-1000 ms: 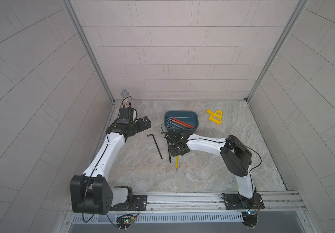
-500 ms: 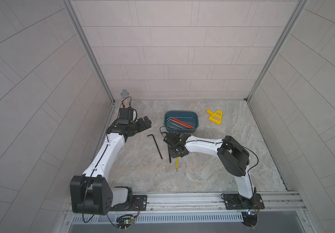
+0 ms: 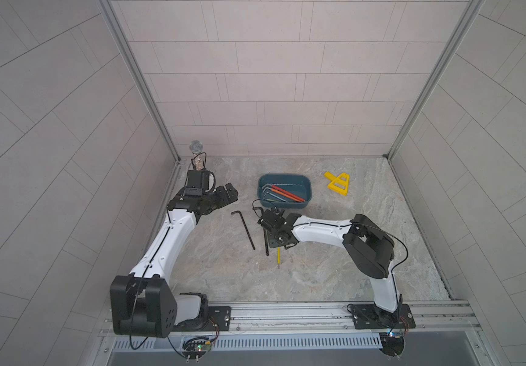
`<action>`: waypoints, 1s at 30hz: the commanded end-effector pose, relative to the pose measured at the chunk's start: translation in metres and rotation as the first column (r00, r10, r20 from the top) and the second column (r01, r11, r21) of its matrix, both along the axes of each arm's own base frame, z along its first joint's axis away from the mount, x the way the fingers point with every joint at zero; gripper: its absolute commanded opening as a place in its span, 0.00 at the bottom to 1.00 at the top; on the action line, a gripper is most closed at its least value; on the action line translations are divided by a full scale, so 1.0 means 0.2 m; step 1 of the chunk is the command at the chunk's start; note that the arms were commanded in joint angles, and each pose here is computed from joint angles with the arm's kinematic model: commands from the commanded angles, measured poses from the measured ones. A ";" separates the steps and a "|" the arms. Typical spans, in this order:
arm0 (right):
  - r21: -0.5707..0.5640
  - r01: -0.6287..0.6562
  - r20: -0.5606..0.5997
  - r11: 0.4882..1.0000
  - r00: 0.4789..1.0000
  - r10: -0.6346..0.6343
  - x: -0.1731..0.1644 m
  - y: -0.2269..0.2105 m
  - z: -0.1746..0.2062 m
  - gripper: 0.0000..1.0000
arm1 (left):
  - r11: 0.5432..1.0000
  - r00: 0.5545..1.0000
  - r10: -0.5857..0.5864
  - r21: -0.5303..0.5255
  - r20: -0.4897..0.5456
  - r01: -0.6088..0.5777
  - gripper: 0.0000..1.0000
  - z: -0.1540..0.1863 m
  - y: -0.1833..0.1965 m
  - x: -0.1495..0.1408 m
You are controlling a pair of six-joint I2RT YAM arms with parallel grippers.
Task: Put the hex key on the desktop into the storage box
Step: Pick up the Allen key from the center of the board, then place the Allen key in the storage box.
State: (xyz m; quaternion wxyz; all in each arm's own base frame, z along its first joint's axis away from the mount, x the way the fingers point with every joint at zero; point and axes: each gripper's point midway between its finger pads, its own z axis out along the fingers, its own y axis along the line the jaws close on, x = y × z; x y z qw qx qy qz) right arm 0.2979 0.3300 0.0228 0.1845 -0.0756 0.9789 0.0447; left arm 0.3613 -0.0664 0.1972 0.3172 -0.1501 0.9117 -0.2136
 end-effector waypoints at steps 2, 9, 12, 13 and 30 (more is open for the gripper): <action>-0.101 -0.008 -0.032 0.995 0.999 0.005 -0.06 -0.13 -0.05 0.09 | 1.000 1.000 0.007 -0.004 0.024 -0.007 1.00 0.03 0.01 0.00; -0.104 -0.006 0.015 0.995 1.000 0.008 -0.02 -0.18 0.07 0.01 | 1.000 1.000 0.008 -0.006 0.026 -0.007 1.00 0.03 0.01 0.00; -0.101 -0.011 0.028 0.995 1.000 0.014 -0.01 -0.21 0.12 0.00 | 1.000 1.000 0.006 -0.006 0.023 -0.006 1.00 0.02 0.01 0.00; -0.098 -0.010 0.034 0.995 0.999 0.013 0.00 -0.21 0.14 0.00 | 1.000 1.000 0.006 -0.006 0.024 -0.006 1.00 0.02 0.01 0.00; -0.047 -0.102 0.168 0.994 0.980 0.109 0.29 -0.38 0.60 0.00 | 0.977 0.994 -0.007 -0.211 0.108 0.030 1.00 0.18 -0.12 0.17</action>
